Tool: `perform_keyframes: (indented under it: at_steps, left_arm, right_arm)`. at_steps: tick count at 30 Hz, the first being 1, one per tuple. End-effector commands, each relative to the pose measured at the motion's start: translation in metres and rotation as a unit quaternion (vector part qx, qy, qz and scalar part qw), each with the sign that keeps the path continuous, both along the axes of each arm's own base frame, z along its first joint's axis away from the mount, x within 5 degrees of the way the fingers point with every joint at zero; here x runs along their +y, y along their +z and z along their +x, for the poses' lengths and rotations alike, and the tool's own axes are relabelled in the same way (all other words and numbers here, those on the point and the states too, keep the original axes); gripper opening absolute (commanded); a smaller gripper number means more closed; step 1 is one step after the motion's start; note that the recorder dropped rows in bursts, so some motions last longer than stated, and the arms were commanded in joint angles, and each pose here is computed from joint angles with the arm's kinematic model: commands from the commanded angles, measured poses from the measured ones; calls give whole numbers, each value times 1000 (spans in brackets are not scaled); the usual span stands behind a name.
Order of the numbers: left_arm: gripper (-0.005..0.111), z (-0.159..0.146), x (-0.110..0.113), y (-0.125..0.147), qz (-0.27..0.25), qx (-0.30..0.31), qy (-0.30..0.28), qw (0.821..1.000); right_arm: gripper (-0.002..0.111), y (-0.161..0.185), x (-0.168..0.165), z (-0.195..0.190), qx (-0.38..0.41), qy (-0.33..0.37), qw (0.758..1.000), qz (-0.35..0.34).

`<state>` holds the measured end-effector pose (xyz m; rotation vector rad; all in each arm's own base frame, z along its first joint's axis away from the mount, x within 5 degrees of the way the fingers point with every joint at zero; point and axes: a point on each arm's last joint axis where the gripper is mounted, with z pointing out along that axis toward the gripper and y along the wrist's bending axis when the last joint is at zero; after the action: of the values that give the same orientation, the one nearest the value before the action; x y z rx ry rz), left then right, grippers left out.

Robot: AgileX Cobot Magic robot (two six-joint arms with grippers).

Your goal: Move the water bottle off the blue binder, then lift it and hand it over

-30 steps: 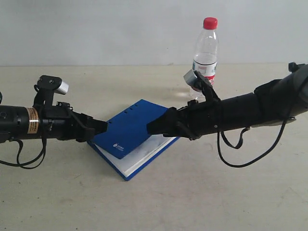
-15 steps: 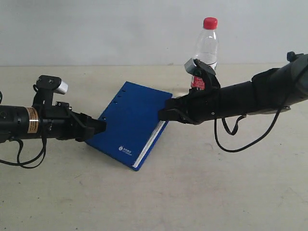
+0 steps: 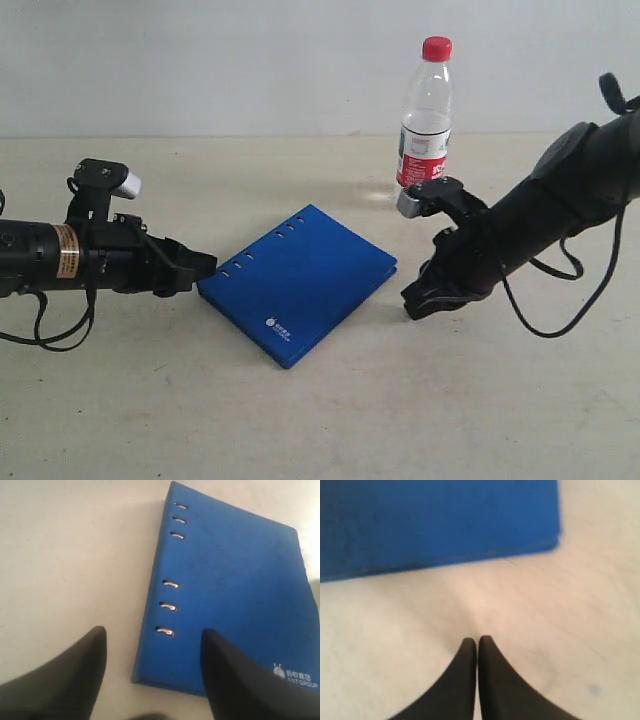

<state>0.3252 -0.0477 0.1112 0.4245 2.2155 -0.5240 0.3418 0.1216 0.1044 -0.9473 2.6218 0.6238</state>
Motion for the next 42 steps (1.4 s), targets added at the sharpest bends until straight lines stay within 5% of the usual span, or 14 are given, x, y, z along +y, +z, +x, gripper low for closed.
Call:
perform_keyframes:
  at_steps: [1,7,14,23,29,37,42]
  left_arm:
    - [52,4,-3,5,-21,-19,-7,1000]
    - [52,28,-4,15,-27,-43,-7,999]
    - [50,55,-3,-4,-53,17,30,998]
    - [5,61,3,-36,-17,66,60,996]
    - [4,53,-16,-39,4,72,-15,997]
    - [4,15,-86,-35,-12,83,-270,959]
    - [4,18,-84,-26,-16,89,-238,967]
  right_arm:
    - [0,-9,-25,5,10,-43,999,-15]
    - [0,-6,-18,5,23,-58,998,23]
    - [0,-1,-8,2,30,-41,996,74]
    - [0,19,0,2,-32,33,991,125]
    - [0,45,-1,3,-77,30,988,128]
    - [0,65,-15,6,-88,-62,992,64]
    - [0,63,-20,3,-70,-69,995,33]
